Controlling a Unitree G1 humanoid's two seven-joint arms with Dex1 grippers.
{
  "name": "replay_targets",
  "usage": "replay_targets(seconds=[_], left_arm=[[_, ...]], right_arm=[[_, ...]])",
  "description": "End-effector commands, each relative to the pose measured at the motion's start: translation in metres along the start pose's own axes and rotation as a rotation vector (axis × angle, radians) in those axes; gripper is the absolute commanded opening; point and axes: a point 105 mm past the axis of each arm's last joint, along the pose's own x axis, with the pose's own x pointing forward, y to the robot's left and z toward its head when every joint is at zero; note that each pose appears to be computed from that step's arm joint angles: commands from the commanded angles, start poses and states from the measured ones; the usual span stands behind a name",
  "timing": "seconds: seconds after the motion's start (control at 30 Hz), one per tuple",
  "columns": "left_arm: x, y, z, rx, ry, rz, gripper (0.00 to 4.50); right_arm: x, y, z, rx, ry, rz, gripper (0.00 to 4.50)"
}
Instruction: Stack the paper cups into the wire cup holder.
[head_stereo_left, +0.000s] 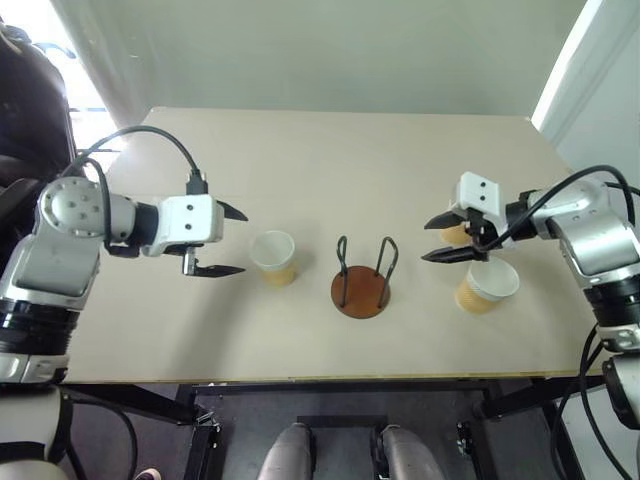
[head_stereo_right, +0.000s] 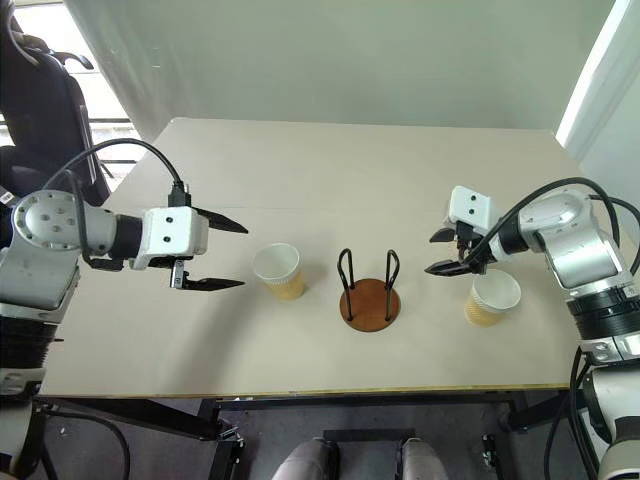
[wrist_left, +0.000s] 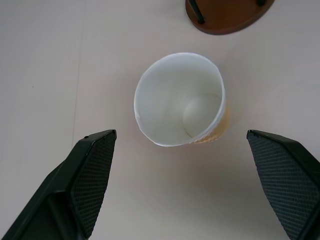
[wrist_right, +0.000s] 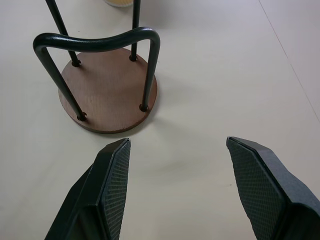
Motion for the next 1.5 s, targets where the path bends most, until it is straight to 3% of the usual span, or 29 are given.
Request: replay_targets(seconds=[0.03,0.37,0.83,1.5], left_arm=[[-0.011,0.008,0.007,0.109,0.073,0.038,4.50],[-0.013,0.016,0.007,0.184,0.160,0.049,4.50],[0.001,0.009,0.018,0.106,0.062,0.006,4.50],[0.015,0.002,0.001,0.122,0.149,-0.078,4.50]], right_arm=[[-0.014,-0.008,0.011,-0.044,-0.011,-0.038,3.09],[-0.018,-0.006,0.011,-0.047,0.001,-0.021,3.09],[-0.047,-0.006,0.044,-0.063,-0.133,0.043,3.09],[-0.053,-0.001,0.051,-0.035,-0.154,0.045,3.09]])
